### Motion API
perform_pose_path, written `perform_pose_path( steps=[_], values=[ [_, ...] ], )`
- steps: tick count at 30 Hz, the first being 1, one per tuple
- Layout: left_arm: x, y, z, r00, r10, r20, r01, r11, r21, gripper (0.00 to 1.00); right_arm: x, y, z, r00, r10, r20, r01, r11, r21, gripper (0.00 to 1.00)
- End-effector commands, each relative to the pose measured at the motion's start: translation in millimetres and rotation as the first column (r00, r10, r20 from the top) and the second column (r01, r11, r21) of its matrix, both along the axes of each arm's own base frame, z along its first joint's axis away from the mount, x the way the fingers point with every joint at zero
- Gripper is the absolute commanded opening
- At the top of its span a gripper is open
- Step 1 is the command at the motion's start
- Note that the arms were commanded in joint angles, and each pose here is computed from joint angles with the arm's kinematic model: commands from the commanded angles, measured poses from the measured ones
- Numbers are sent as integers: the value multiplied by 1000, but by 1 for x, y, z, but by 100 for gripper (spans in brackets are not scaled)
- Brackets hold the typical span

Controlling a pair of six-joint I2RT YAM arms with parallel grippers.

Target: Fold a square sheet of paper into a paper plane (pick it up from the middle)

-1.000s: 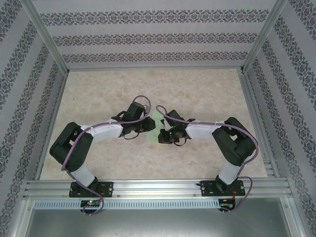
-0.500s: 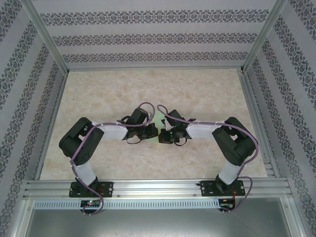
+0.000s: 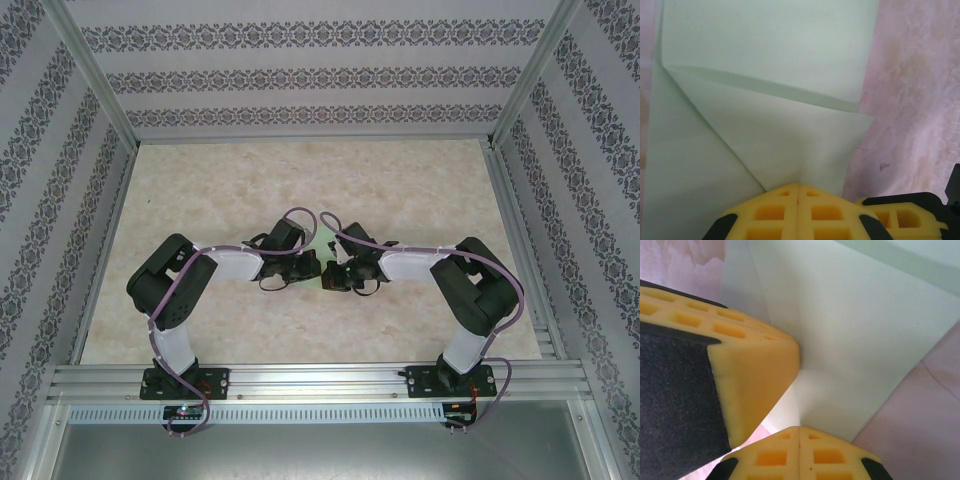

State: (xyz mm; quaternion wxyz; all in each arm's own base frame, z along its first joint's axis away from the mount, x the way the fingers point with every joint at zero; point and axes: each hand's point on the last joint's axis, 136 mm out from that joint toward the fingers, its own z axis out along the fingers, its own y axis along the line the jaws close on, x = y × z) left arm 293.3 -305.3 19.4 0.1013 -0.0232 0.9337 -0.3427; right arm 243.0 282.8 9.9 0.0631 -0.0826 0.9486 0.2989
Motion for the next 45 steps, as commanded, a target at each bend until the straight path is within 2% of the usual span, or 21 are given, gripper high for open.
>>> perform_pose_path(
  steps=[1, 19, 26, 32, 37, 45],
  values=[
    [11, 25, -16, 999, 38, 14, -40, 991, 131, 3, -34, -41, -42, 993, -15, -120, -6, 985, -175, 0],
    [65, 68, -16, 992, 96, 79, -113, 961, 251, 3, -45, -44, -50, 988, -17, -153, -10, 985, -172, 0],
    [83, 67, 11, 988, 71, 134, -98, 973, 210, 4, -45, -41, -48, 989, -16, -149, -9, 986, -166, 0],
    [61, 40, 54, 982, 26, 189, -32, 999, 33, 5, -44, -41, -46, 989, -21, -143, -3, 986, -165, 0],
    [38, 13, 59, 985, -25, 173, 38, 997, -69, 5, -41, -39, -42, 991, -21, -134, 0, 988, -155, 0],
    [27, -7, 23, 993, -69, 98, 72, 997, -33, 4, -28, -26, -27, 995, -16, -96, 5, 993, -115, 0]
  ],
)
